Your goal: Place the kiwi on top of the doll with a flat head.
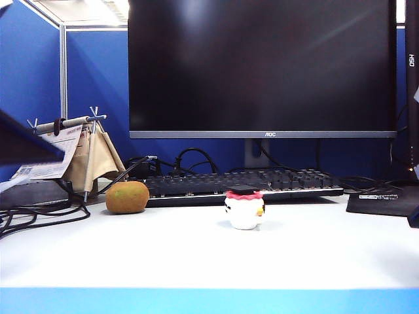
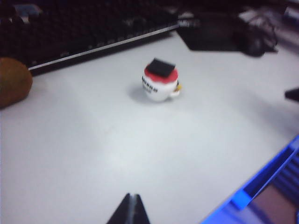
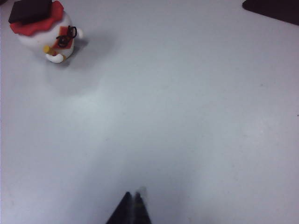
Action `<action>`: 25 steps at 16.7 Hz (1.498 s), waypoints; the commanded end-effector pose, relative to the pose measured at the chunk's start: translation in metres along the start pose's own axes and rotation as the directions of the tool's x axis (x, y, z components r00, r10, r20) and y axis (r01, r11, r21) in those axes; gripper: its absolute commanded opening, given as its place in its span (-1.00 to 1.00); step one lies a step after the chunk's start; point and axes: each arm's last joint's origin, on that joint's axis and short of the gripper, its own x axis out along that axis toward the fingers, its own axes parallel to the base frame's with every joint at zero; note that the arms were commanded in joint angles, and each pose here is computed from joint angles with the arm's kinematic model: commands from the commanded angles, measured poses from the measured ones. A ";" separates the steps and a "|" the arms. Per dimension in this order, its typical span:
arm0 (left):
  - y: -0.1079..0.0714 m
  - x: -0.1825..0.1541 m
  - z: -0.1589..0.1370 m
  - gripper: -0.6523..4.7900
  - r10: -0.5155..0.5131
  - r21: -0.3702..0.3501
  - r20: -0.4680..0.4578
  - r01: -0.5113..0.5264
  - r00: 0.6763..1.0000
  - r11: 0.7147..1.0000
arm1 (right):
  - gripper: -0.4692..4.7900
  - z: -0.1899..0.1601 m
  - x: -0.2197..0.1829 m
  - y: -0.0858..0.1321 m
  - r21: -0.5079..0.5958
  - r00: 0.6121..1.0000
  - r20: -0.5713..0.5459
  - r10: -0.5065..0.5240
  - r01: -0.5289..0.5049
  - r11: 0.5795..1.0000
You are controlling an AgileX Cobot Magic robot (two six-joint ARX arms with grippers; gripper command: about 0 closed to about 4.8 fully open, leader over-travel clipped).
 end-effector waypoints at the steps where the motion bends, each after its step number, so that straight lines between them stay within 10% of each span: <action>1: -0.001 0.000 0.006 -0.77 -0.008 -0.041 0.049 0.010 0.999 0.999 | -0.84 0.002 0.000 0.001 0.007 0.999 0.037 0.011 -0.012 1.000; 7: -0.001 0.000 0.008 -0.77 -0.008 -0.042 0.071 0.011 0.997 0.999 | -0.84 0.009 -0.001 0.005 0.006 0.990 0.097 0.106 -0.107 0.994; 12: -0.006 -0.004 0.045 -0.77 -0.087 -0.024 0.288 0.098 0.954 0.995 | -0.84 0.044 -0.008 0.022 0.103 0.904 0.078 0.420 -0.427 0.899; 18: -0.009 -0.011 0.104 -0.54 -0.014 0.112 0.028 0.011 1.000 0.994 | -0.73 0.110 -0.026 0.035 -0.105 0.900 0.112 0.421 -0.411 0.906; 22: 0.001 -0.004 0.178 0.50 0.212 0.187 -0.088 -0.193 0.973 0.963 | -0.73 0.112 -0.026 0.036 -0.114 0.902 0.037 0.431 -0.424 0.898; 25: 0.031 0.024 0.198 1.00 0.286 0.285 -0.407 -0.177 0.867 0.942 | -0.73 0.111 -0.027 0.037 -0.112 0.876 0.016 0.481 -0.477 0.872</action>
